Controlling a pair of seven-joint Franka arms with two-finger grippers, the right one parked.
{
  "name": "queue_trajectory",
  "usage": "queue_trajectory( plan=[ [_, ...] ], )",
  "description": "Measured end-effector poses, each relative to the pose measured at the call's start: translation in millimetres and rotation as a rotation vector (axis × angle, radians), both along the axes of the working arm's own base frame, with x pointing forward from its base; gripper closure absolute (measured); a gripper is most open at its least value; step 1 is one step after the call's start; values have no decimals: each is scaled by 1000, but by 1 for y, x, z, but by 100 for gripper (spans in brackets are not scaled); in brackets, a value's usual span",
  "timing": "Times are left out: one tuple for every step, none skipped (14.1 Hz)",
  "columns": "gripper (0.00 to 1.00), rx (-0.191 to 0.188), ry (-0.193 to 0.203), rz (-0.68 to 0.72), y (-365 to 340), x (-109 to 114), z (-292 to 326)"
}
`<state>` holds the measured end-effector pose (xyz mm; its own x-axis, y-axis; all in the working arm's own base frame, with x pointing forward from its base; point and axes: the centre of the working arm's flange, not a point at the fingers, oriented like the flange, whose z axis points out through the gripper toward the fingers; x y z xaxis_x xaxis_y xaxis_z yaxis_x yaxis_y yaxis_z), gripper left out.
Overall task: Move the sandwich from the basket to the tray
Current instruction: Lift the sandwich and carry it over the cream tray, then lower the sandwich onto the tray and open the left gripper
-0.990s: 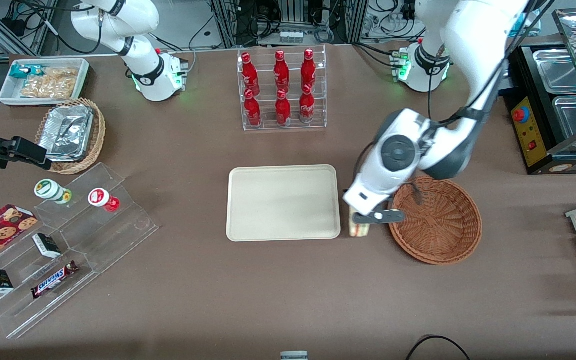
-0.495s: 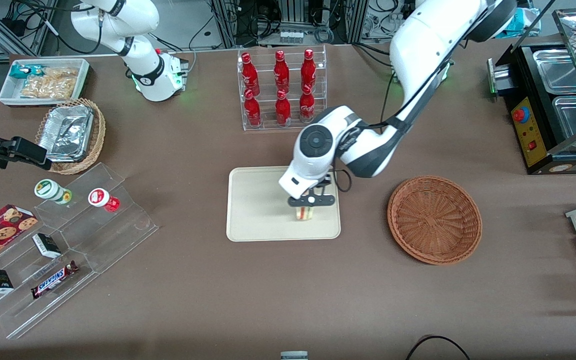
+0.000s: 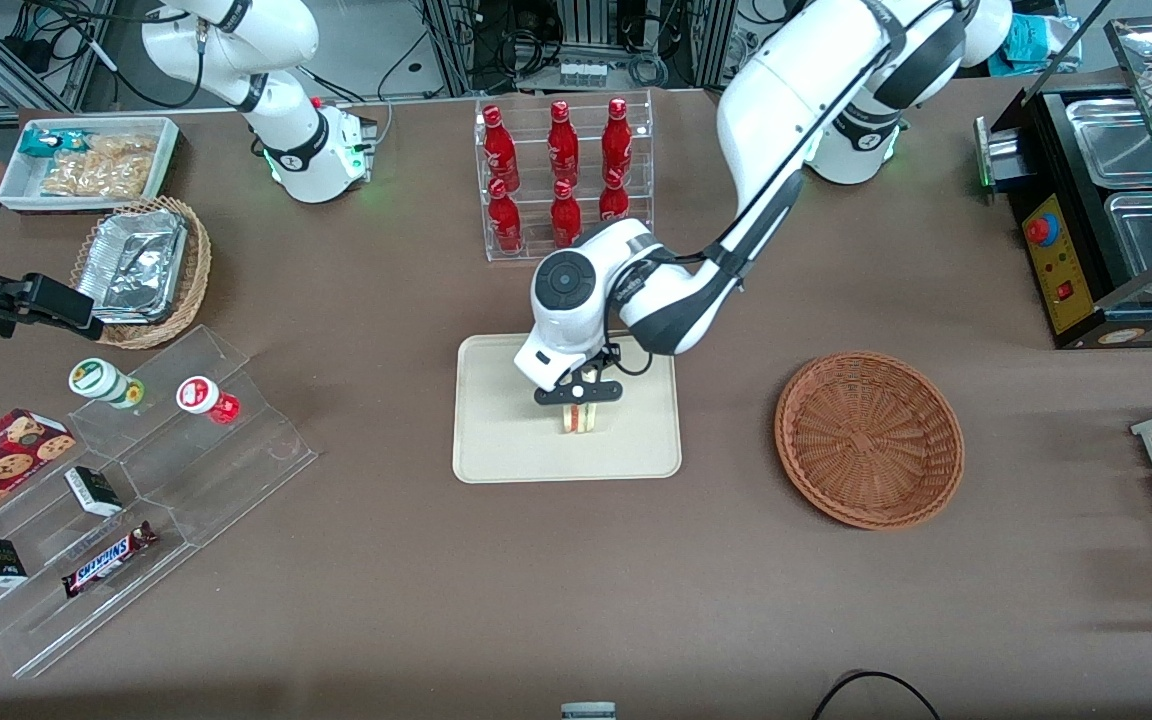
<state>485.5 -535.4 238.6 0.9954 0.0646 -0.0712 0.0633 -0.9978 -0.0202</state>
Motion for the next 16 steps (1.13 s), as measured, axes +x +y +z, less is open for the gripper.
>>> queue_trajectory(
  plan=[
    [85,3,1,-1,-2,0,-5],
    [85,4,3,1,-2,1,-8],
    [85,3,3,4,-2,3,-10],
    [78,1,2,6,-2,5,-11],
    [70,-2,-1,6,-3,6,-10],
    [59,-7,-6,6,-3,8,-6],
    [50,-15,-14,7,-5,10,-1],
    [39,-24,-25,10,-6,13,8],
    [30,-27,-37,12,-5,17,20],
    [19,-12,-40,14,-2,19,37],
    [9,9,-39,16,3,20,54],
    [0,28,-41,29,9,21,74],
    [0,45,-48,49,19,25,93],
    [0,57,-56,71,33,33,111],
    [0,71,-57,96,50,42,124],
    [0,83,-55,122,68,50,132]
  ],
)
